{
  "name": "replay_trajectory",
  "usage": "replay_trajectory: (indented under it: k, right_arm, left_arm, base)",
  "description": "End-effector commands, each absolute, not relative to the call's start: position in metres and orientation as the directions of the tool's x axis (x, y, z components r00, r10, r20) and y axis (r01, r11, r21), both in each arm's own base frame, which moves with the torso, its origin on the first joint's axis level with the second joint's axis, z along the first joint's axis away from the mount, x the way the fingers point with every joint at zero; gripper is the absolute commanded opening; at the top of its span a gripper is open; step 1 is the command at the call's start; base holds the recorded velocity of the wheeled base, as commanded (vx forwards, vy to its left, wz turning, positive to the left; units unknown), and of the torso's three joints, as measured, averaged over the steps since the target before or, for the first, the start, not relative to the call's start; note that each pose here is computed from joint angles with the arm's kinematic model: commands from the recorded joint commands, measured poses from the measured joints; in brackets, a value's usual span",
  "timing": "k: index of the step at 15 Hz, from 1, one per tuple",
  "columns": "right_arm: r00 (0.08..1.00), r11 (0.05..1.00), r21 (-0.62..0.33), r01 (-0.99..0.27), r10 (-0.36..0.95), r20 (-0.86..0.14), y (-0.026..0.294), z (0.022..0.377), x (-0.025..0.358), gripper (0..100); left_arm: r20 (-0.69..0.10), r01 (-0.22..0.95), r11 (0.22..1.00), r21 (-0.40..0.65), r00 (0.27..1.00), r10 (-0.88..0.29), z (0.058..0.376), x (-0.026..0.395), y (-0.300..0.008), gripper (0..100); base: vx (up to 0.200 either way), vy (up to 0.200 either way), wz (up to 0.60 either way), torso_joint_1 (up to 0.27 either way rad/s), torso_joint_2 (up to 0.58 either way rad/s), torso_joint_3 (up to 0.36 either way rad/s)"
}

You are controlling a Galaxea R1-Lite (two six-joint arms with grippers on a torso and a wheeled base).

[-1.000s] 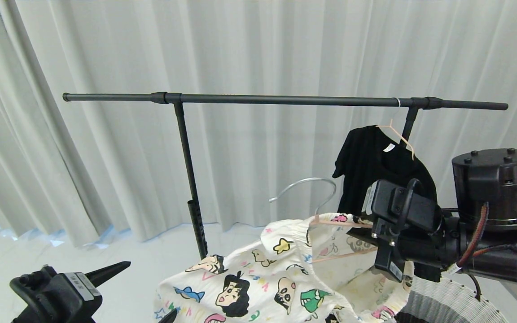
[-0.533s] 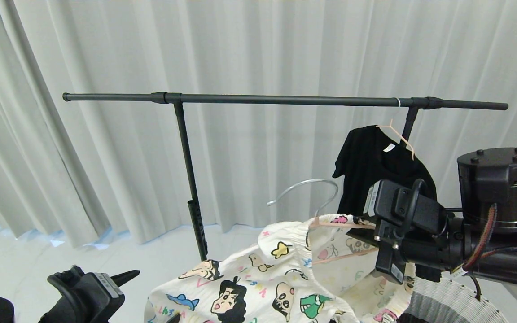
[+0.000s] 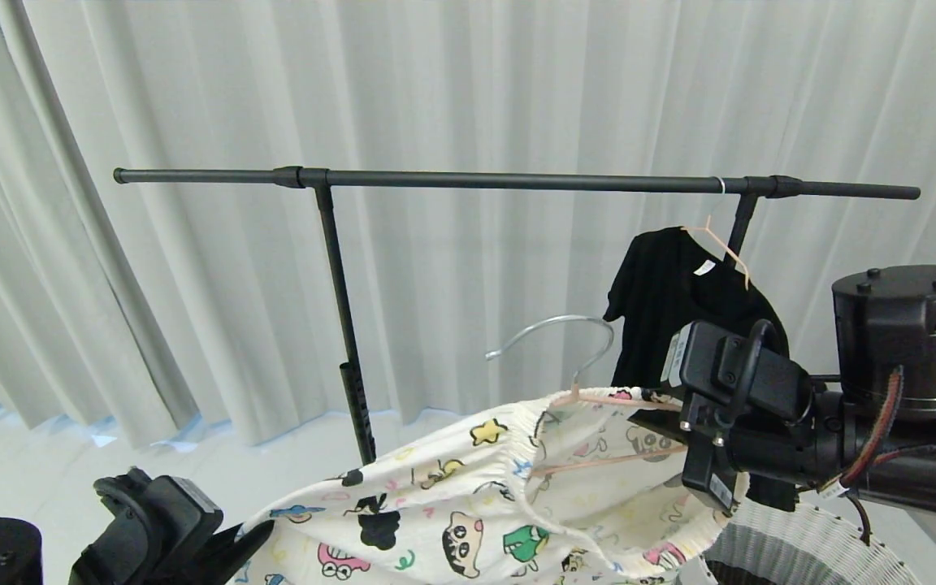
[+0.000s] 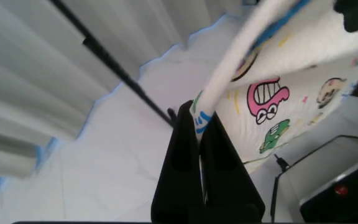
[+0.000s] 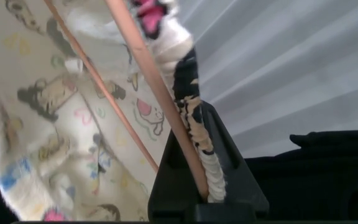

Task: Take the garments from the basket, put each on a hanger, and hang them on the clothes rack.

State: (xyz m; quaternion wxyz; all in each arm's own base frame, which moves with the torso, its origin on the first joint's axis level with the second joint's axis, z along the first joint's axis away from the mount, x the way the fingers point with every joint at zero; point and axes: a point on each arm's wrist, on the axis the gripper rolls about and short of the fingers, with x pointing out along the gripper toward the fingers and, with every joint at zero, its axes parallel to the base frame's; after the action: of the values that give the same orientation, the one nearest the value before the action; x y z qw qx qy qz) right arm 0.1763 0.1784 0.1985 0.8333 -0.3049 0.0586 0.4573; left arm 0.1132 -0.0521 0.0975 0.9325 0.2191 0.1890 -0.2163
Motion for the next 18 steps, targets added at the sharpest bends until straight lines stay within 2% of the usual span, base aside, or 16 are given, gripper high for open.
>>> replay_trajectory:
  k: [1, 4, 9, 10, 14, 17, 18]
  right_arm:
    - [0.582, 0.404, -0.456, -0.793, 0.722, -0.373, 0.176, 0.199, 0.177, 0]
    - [0.600, 0.423, -0.461, -0.780, 0.715, -0.359, 0.174, 0.201, 0.181, 0]
    - [0.606, 0.431, -0.461, -0.776, 0.713, -0.354, 0.174, 0.202, 0.181, 0]
    - [0.614, 0.437, -0.465, -0.770, 0.706, -0.354, 0.174, 0.202, 0.182, 0]
    - [0.655, 0.485, -0.464, -0.741, 0.673, -0.344, 0.170, 0.205, 0.180, 0]
    - [0.729, 0.599, -0.419, -0.682, 0.598, -0.333, 0.161, 0.213, 0.174, 0]
    - [0.745, 0.621, -0.412, -0.667, 0.568, -0.351, 0.158, 0.213, 0.171, 0]
  left_arm:
    - [-0.465, 0.412, 0.851, 0.326, 0.854, -0.235, 0.094, 0.118, -0.041, 0]
    - [-0.489, 0.359, 0.874, 0.328, 0.856, -0.168, 0.091, 0.124, -0.033, 0]
    - [-0.439, 0.401, 0.854, 0.330, 0.867, -0.237, 0.100, 0.124, -0.042, 0]
    - [-0.432, 0.410, 0.850, 0.330, 0.866, -0.250, 0.101, 0.121, -0.044, 100]
    - [-0.418, 0.398, 0.857, 0.328, 0.874, -0.247, 0.103, 0.119, -0.042, 100]
    - [-0.374, 0.342, 0.898, 0.277, 0.899, -0.227, 0.110, 0.120, -0.039, 100]
    - [-0.352, 0.292, 0.916, 0.273, 0.917, -0.187, 0.116, 0.124, -0.038, 100]
  base:
    - [0.000, 0.000, 0.00, 0.000, 0.00, 0.000]
    - [0.000, 0.000, 0.00, 0.000, 0.00, 0.000]
    - [0.000, 0.000, 0.00, 0.000, 0.00, 0.000]
    - [0.000, 0.000, 0.00, 0.000, 0.00, 0.000]
    - [0.000, 0.000, 0.00, 0.000, 0.00, 0.000]
    - [0.000, 0.000, 0.00, 0.000, 0.00, 0.000]
    - [0.000, 0.000, 0.00, 0.000, 0.00, 0.000]
